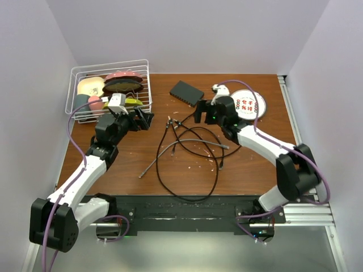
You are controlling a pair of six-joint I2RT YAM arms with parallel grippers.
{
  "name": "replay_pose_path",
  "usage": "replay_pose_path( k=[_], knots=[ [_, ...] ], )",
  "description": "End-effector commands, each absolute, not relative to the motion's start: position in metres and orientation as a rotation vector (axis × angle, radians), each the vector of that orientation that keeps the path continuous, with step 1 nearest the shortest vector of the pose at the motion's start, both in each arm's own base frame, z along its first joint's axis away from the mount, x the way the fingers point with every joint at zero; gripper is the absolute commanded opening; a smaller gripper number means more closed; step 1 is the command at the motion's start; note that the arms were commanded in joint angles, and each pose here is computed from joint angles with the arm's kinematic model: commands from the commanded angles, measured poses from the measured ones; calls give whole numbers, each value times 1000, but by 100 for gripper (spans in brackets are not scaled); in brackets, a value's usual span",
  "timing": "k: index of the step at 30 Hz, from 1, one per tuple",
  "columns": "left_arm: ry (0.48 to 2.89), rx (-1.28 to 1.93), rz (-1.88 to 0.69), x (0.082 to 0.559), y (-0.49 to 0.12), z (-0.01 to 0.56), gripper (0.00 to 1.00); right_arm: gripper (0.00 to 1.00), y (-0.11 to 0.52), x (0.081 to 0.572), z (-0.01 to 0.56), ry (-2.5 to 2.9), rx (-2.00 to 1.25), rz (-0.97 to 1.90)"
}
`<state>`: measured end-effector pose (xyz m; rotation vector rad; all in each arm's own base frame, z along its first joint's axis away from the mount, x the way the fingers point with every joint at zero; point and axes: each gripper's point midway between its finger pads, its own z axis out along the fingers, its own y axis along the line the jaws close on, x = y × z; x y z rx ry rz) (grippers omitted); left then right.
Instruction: Insert the plug into the switch port
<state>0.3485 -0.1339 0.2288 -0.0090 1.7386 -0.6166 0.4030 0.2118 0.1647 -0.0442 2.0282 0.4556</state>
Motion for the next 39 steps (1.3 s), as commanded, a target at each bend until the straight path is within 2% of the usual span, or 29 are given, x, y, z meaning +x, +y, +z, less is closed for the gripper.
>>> replay_pose_path(
  k=[1, 8, 11, 12, 15, 20, 24, 25, 27, 31, 33, 36, 39],
  knots=[
    [1709, -14, -636, 357, -136, 250, 100, 99, 245, 410, 157, 2110, -158, 480],
    [1764, -25, -583, 367, -132, 235, 100, 95, 312, 422, 132, 2189, -312, 475],
    [1809, -41, -545, 370, -127, 227, 100, 87, 334, 412, 111, 2225, -385, 415],
    [1819, -43, -537, 371, -126, 225, 100, 79, 341, 408, 100, 2241, -409, 407],
    [1837, -57, -519, 372, -124, 219, 100, 69, 349, 401, 83, 2273, -433, 399],
    [1834, -65, -528, 372, -124, 220, 100, 68, 347, 400, 65, 2279, -427, 355],
    [1831, -74, -536, 372, -124, 220, 100, 54, 347, 402, 53, 2287, -421, 333],
    [1827, -72, -538, 371, -125, 222, 100, 46, 348, 402, 50, 2290, -422, 333],
    [1822, -72, -537, 371, -124, 224, 100, 41, 351, 400, 47, 2296, -434, 348],
    [1810, -73, -543, 368, -124, 227, 100, 20, 351, 397, 45, 2301, -444, 365],
    [1809, -76, -536, 367, -123, 228, 100, 18, 352, 395, 51, 2289, -440, 382],
    [1804, -80, -534, 365, -122, 229, 100, 6, 352, 393, 59, 2273, -435, 411],
    [1801, -75, -535, 364, -122, 230, 100, 1, 356, 387, 79, 2239, -442, 480]
  ],
)
